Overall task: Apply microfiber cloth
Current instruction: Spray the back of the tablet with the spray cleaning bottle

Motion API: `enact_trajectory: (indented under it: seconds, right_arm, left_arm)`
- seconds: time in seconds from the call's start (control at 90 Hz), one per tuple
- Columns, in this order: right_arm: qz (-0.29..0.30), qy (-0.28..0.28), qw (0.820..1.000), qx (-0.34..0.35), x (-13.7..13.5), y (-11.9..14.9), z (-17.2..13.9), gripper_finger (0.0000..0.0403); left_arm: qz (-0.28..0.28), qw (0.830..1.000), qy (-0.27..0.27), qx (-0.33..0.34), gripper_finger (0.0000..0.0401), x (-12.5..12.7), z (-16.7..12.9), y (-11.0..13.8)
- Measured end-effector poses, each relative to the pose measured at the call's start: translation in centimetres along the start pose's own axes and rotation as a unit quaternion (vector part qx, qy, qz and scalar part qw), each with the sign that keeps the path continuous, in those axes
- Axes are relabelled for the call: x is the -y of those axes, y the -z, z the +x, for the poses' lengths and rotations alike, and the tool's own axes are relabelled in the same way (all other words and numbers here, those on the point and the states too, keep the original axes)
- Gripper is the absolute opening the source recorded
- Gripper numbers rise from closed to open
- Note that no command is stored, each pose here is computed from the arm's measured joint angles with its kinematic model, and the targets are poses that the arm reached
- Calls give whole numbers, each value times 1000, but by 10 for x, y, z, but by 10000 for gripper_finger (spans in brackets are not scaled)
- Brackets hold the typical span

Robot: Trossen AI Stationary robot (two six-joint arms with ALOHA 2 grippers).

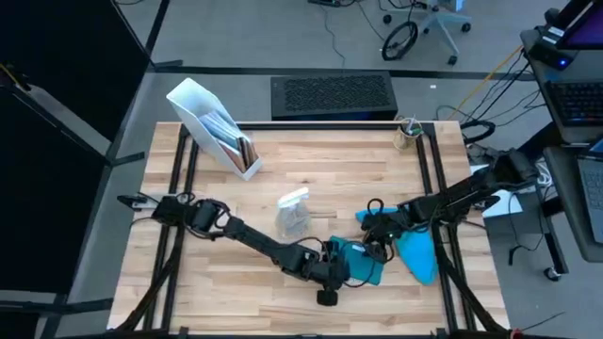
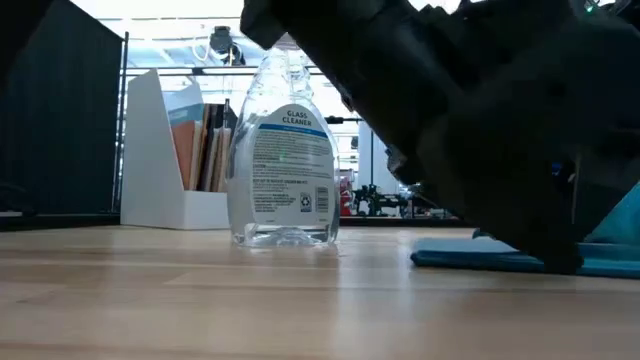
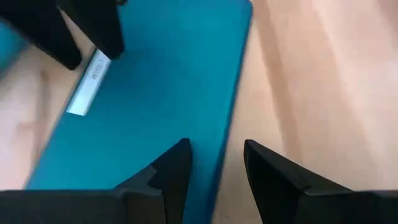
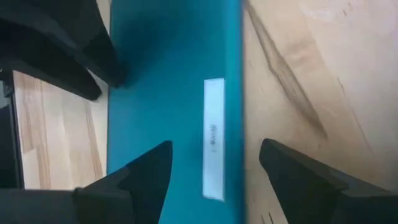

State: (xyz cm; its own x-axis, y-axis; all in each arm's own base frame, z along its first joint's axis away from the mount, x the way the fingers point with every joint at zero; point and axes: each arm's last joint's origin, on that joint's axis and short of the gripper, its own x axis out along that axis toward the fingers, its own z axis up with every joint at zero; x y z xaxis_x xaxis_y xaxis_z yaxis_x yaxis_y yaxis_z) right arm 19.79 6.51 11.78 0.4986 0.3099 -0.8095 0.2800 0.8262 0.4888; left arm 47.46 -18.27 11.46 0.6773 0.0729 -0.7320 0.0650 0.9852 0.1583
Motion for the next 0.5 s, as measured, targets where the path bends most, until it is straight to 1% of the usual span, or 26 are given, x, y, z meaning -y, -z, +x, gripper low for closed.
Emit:
enact_trajectory:
  seconds: [0.1,0.167,0.256,0.5]
  right_arm:
    - [-3,-1,1000,4,-3,2,1,238]
    - [-6,-4,1000,8,-5,3,2,238]
    - [-9,-5,1000,6,-8,6,4,238]
    - [-14,-22,1000,15,-10,5,4,238]
  left_arm:
    - [13,999,-46,7,138,1,6,4]
    - [32,997,-68,4,138,0,7,6]
    - [45,996,-72,3,138,-5,12,7]
    - [46,997,-68,-2,139,-14,22,10]
